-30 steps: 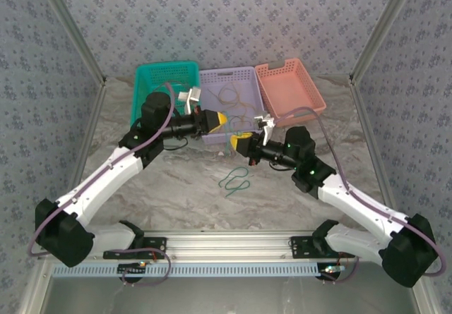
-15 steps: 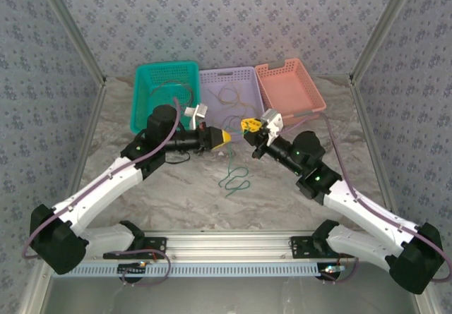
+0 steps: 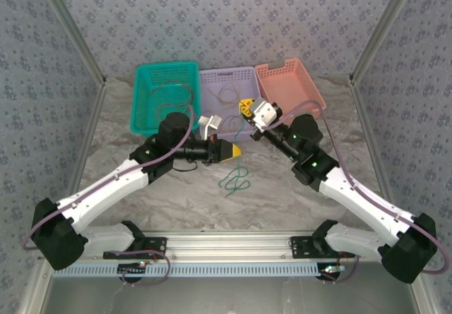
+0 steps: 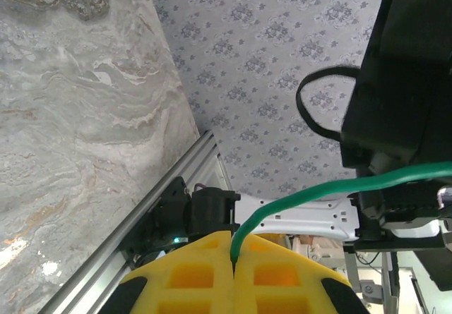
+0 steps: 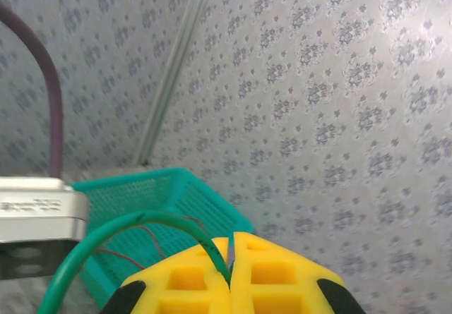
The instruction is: Untangle the cables
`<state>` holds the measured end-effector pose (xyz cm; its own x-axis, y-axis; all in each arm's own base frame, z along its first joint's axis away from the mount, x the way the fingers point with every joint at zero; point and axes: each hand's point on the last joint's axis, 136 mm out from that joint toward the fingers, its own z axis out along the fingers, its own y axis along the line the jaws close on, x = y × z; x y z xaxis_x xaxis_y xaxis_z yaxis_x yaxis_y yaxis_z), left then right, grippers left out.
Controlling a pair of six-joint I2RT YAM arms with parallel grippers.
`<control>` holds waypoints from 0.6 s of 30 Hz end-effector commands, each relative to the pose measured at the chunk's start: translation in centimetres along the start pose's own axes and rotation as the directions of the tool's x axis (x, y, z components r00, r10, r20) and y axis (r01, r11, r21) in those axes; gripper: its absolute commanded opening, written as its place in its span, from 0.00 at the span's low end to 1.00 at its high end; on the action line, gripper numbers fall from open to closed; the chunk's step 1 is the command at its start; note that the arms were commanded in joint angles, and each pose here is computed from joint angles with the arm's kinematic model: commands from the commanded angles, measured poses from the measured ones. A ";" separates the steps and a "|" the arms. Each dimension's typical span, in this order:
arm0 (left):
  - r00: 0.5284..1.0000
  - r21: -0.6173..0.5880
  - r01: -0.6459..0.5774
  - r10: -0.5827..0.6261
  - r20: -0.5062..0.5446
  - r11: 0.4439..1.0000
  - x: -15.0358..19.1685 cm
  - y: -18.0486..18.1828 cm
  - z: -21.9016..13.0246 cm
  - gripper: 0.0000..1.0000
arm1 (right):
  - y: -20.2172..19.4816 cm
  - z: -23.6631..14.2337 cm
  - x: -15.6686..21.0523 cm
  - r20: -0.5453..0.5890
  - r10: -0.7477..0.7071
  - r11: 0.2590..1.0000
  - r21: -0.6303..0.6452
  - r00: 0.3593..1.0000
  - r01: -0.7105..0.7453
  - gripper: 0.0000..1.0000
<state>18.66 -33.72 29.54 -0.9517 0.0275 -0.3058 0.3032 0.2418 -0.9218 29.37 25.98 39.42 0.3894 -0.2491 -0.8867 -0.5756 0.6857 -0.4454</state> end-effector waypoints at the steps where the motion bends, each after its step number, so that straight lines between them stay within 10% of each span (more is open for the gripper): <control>1: 0.993 -0.047 0.021 -0.026 -0.116 0.999 2.5 1.6 0.4 0.00 | -4.7 0.6 -3.2 0.014 -0.214 0.965 0.159 0.977 0.209 0.00; 18: 0.972 -0.312 0.102 -0.162 -0.173 0.945 5.5 10.1 -3.5 0.00 | -7.3 0.6 1.4 -0.207 -0.721 0.676 0.000 0.662 0.737 0.00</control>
<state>20.04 -30.09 24.71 -0.9464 0.0550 -0.3182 0.3119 0.4112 -0.8565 33.23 23.76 35.45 0.5241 -0.7110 -0.4688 -0.3659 0.3091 -0.8778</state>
